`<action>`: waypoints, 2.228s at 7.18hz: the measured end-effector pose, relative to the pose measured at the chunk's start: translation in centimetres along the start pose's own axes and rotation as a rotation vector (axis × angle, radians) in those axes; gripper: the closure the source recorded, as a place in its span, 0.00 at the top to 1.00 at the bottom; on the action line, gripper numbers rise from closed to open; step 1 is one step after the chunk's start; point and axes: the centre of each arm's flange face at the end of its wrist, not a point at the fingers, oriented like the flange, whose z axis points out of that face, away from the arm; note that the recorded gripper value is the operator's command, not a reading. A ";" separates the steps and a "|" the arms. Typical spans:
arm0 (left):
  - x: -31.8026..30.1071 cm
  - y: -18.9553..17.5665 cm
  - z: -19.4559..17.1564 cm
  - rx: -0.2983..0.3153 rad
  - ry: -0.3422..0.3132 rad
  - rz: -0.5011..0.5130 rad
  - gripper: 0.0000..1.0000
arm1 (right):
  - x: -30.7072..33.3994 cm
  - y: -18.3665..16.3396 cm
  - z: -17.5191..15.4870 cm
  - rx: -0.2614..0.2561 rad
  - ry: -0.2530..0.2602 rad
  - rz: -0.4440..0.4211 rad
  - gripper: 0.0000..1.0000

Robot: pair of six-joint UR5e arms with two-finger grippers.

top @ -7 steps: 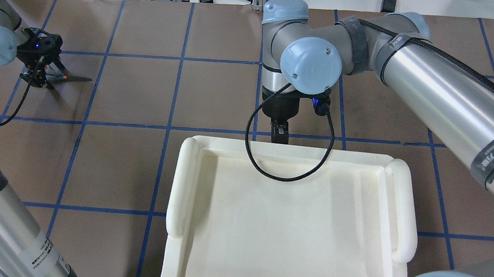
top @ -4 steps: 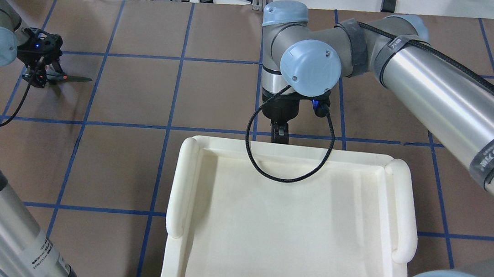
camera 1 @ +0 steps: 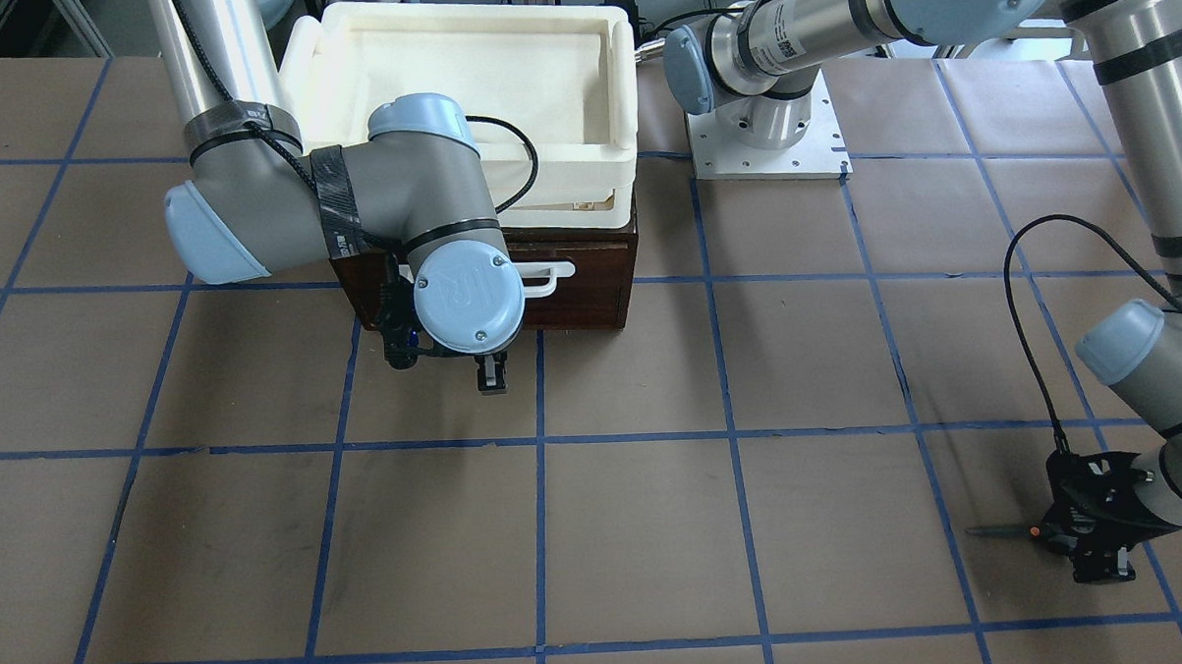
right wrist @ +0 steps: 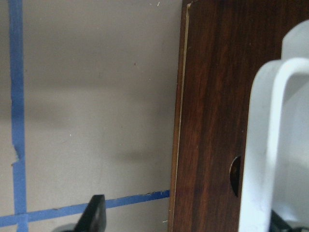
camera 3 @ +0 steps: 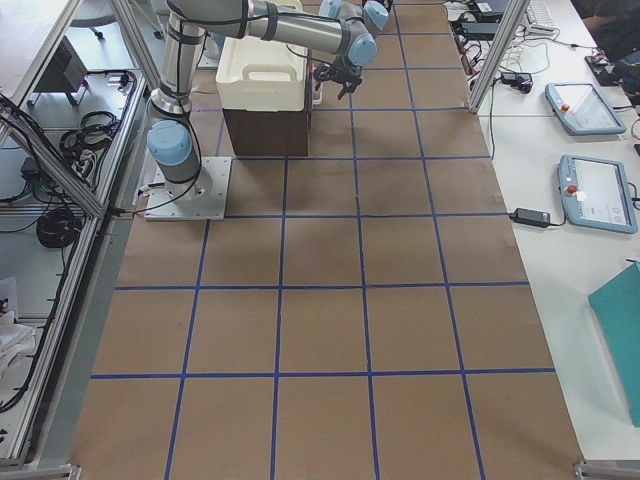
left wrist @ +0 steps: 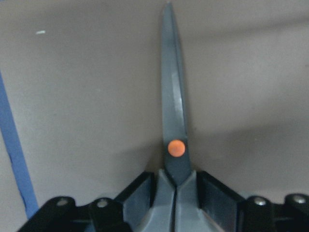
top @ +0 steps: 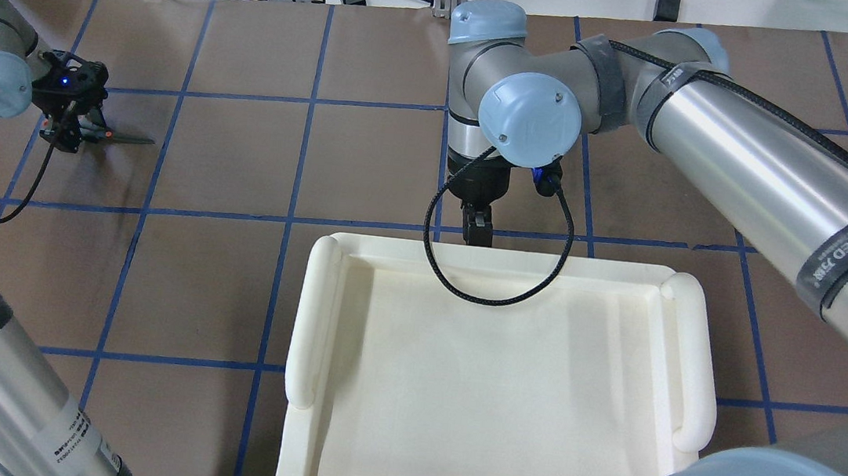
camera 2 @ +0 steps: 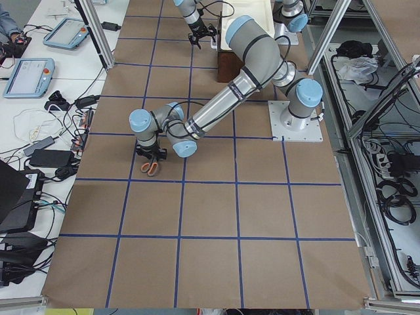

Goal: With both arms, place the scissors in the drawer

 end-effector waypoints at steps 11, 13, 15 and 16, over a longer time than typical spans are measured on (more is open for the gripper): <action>0.5 -2.1 -7.0 -0.030 -0.063 0.011 0.11 | -3.2 -0.7 -4.3 -0.010 -0.167 -0.178 1.00; 0.2 -3.7 -7.9 -0.032 -0.068 0.012 0.11 | -4.1 -0.7 -4.8 -0.012 -0.178 -0.184 1.00; 0.3 -4.6 -8.0 -0.027 -0.064 0.006 0.09 | -4.5 -1.2 -5.0 -0.013 -0.183 -0.202 1.00; 0.2 -4.9 -8.1 -0.027 -0.066 0.004 0.08 | -4.7 -1.4 -5.1 -0.013 -0.187 -0.217 1.00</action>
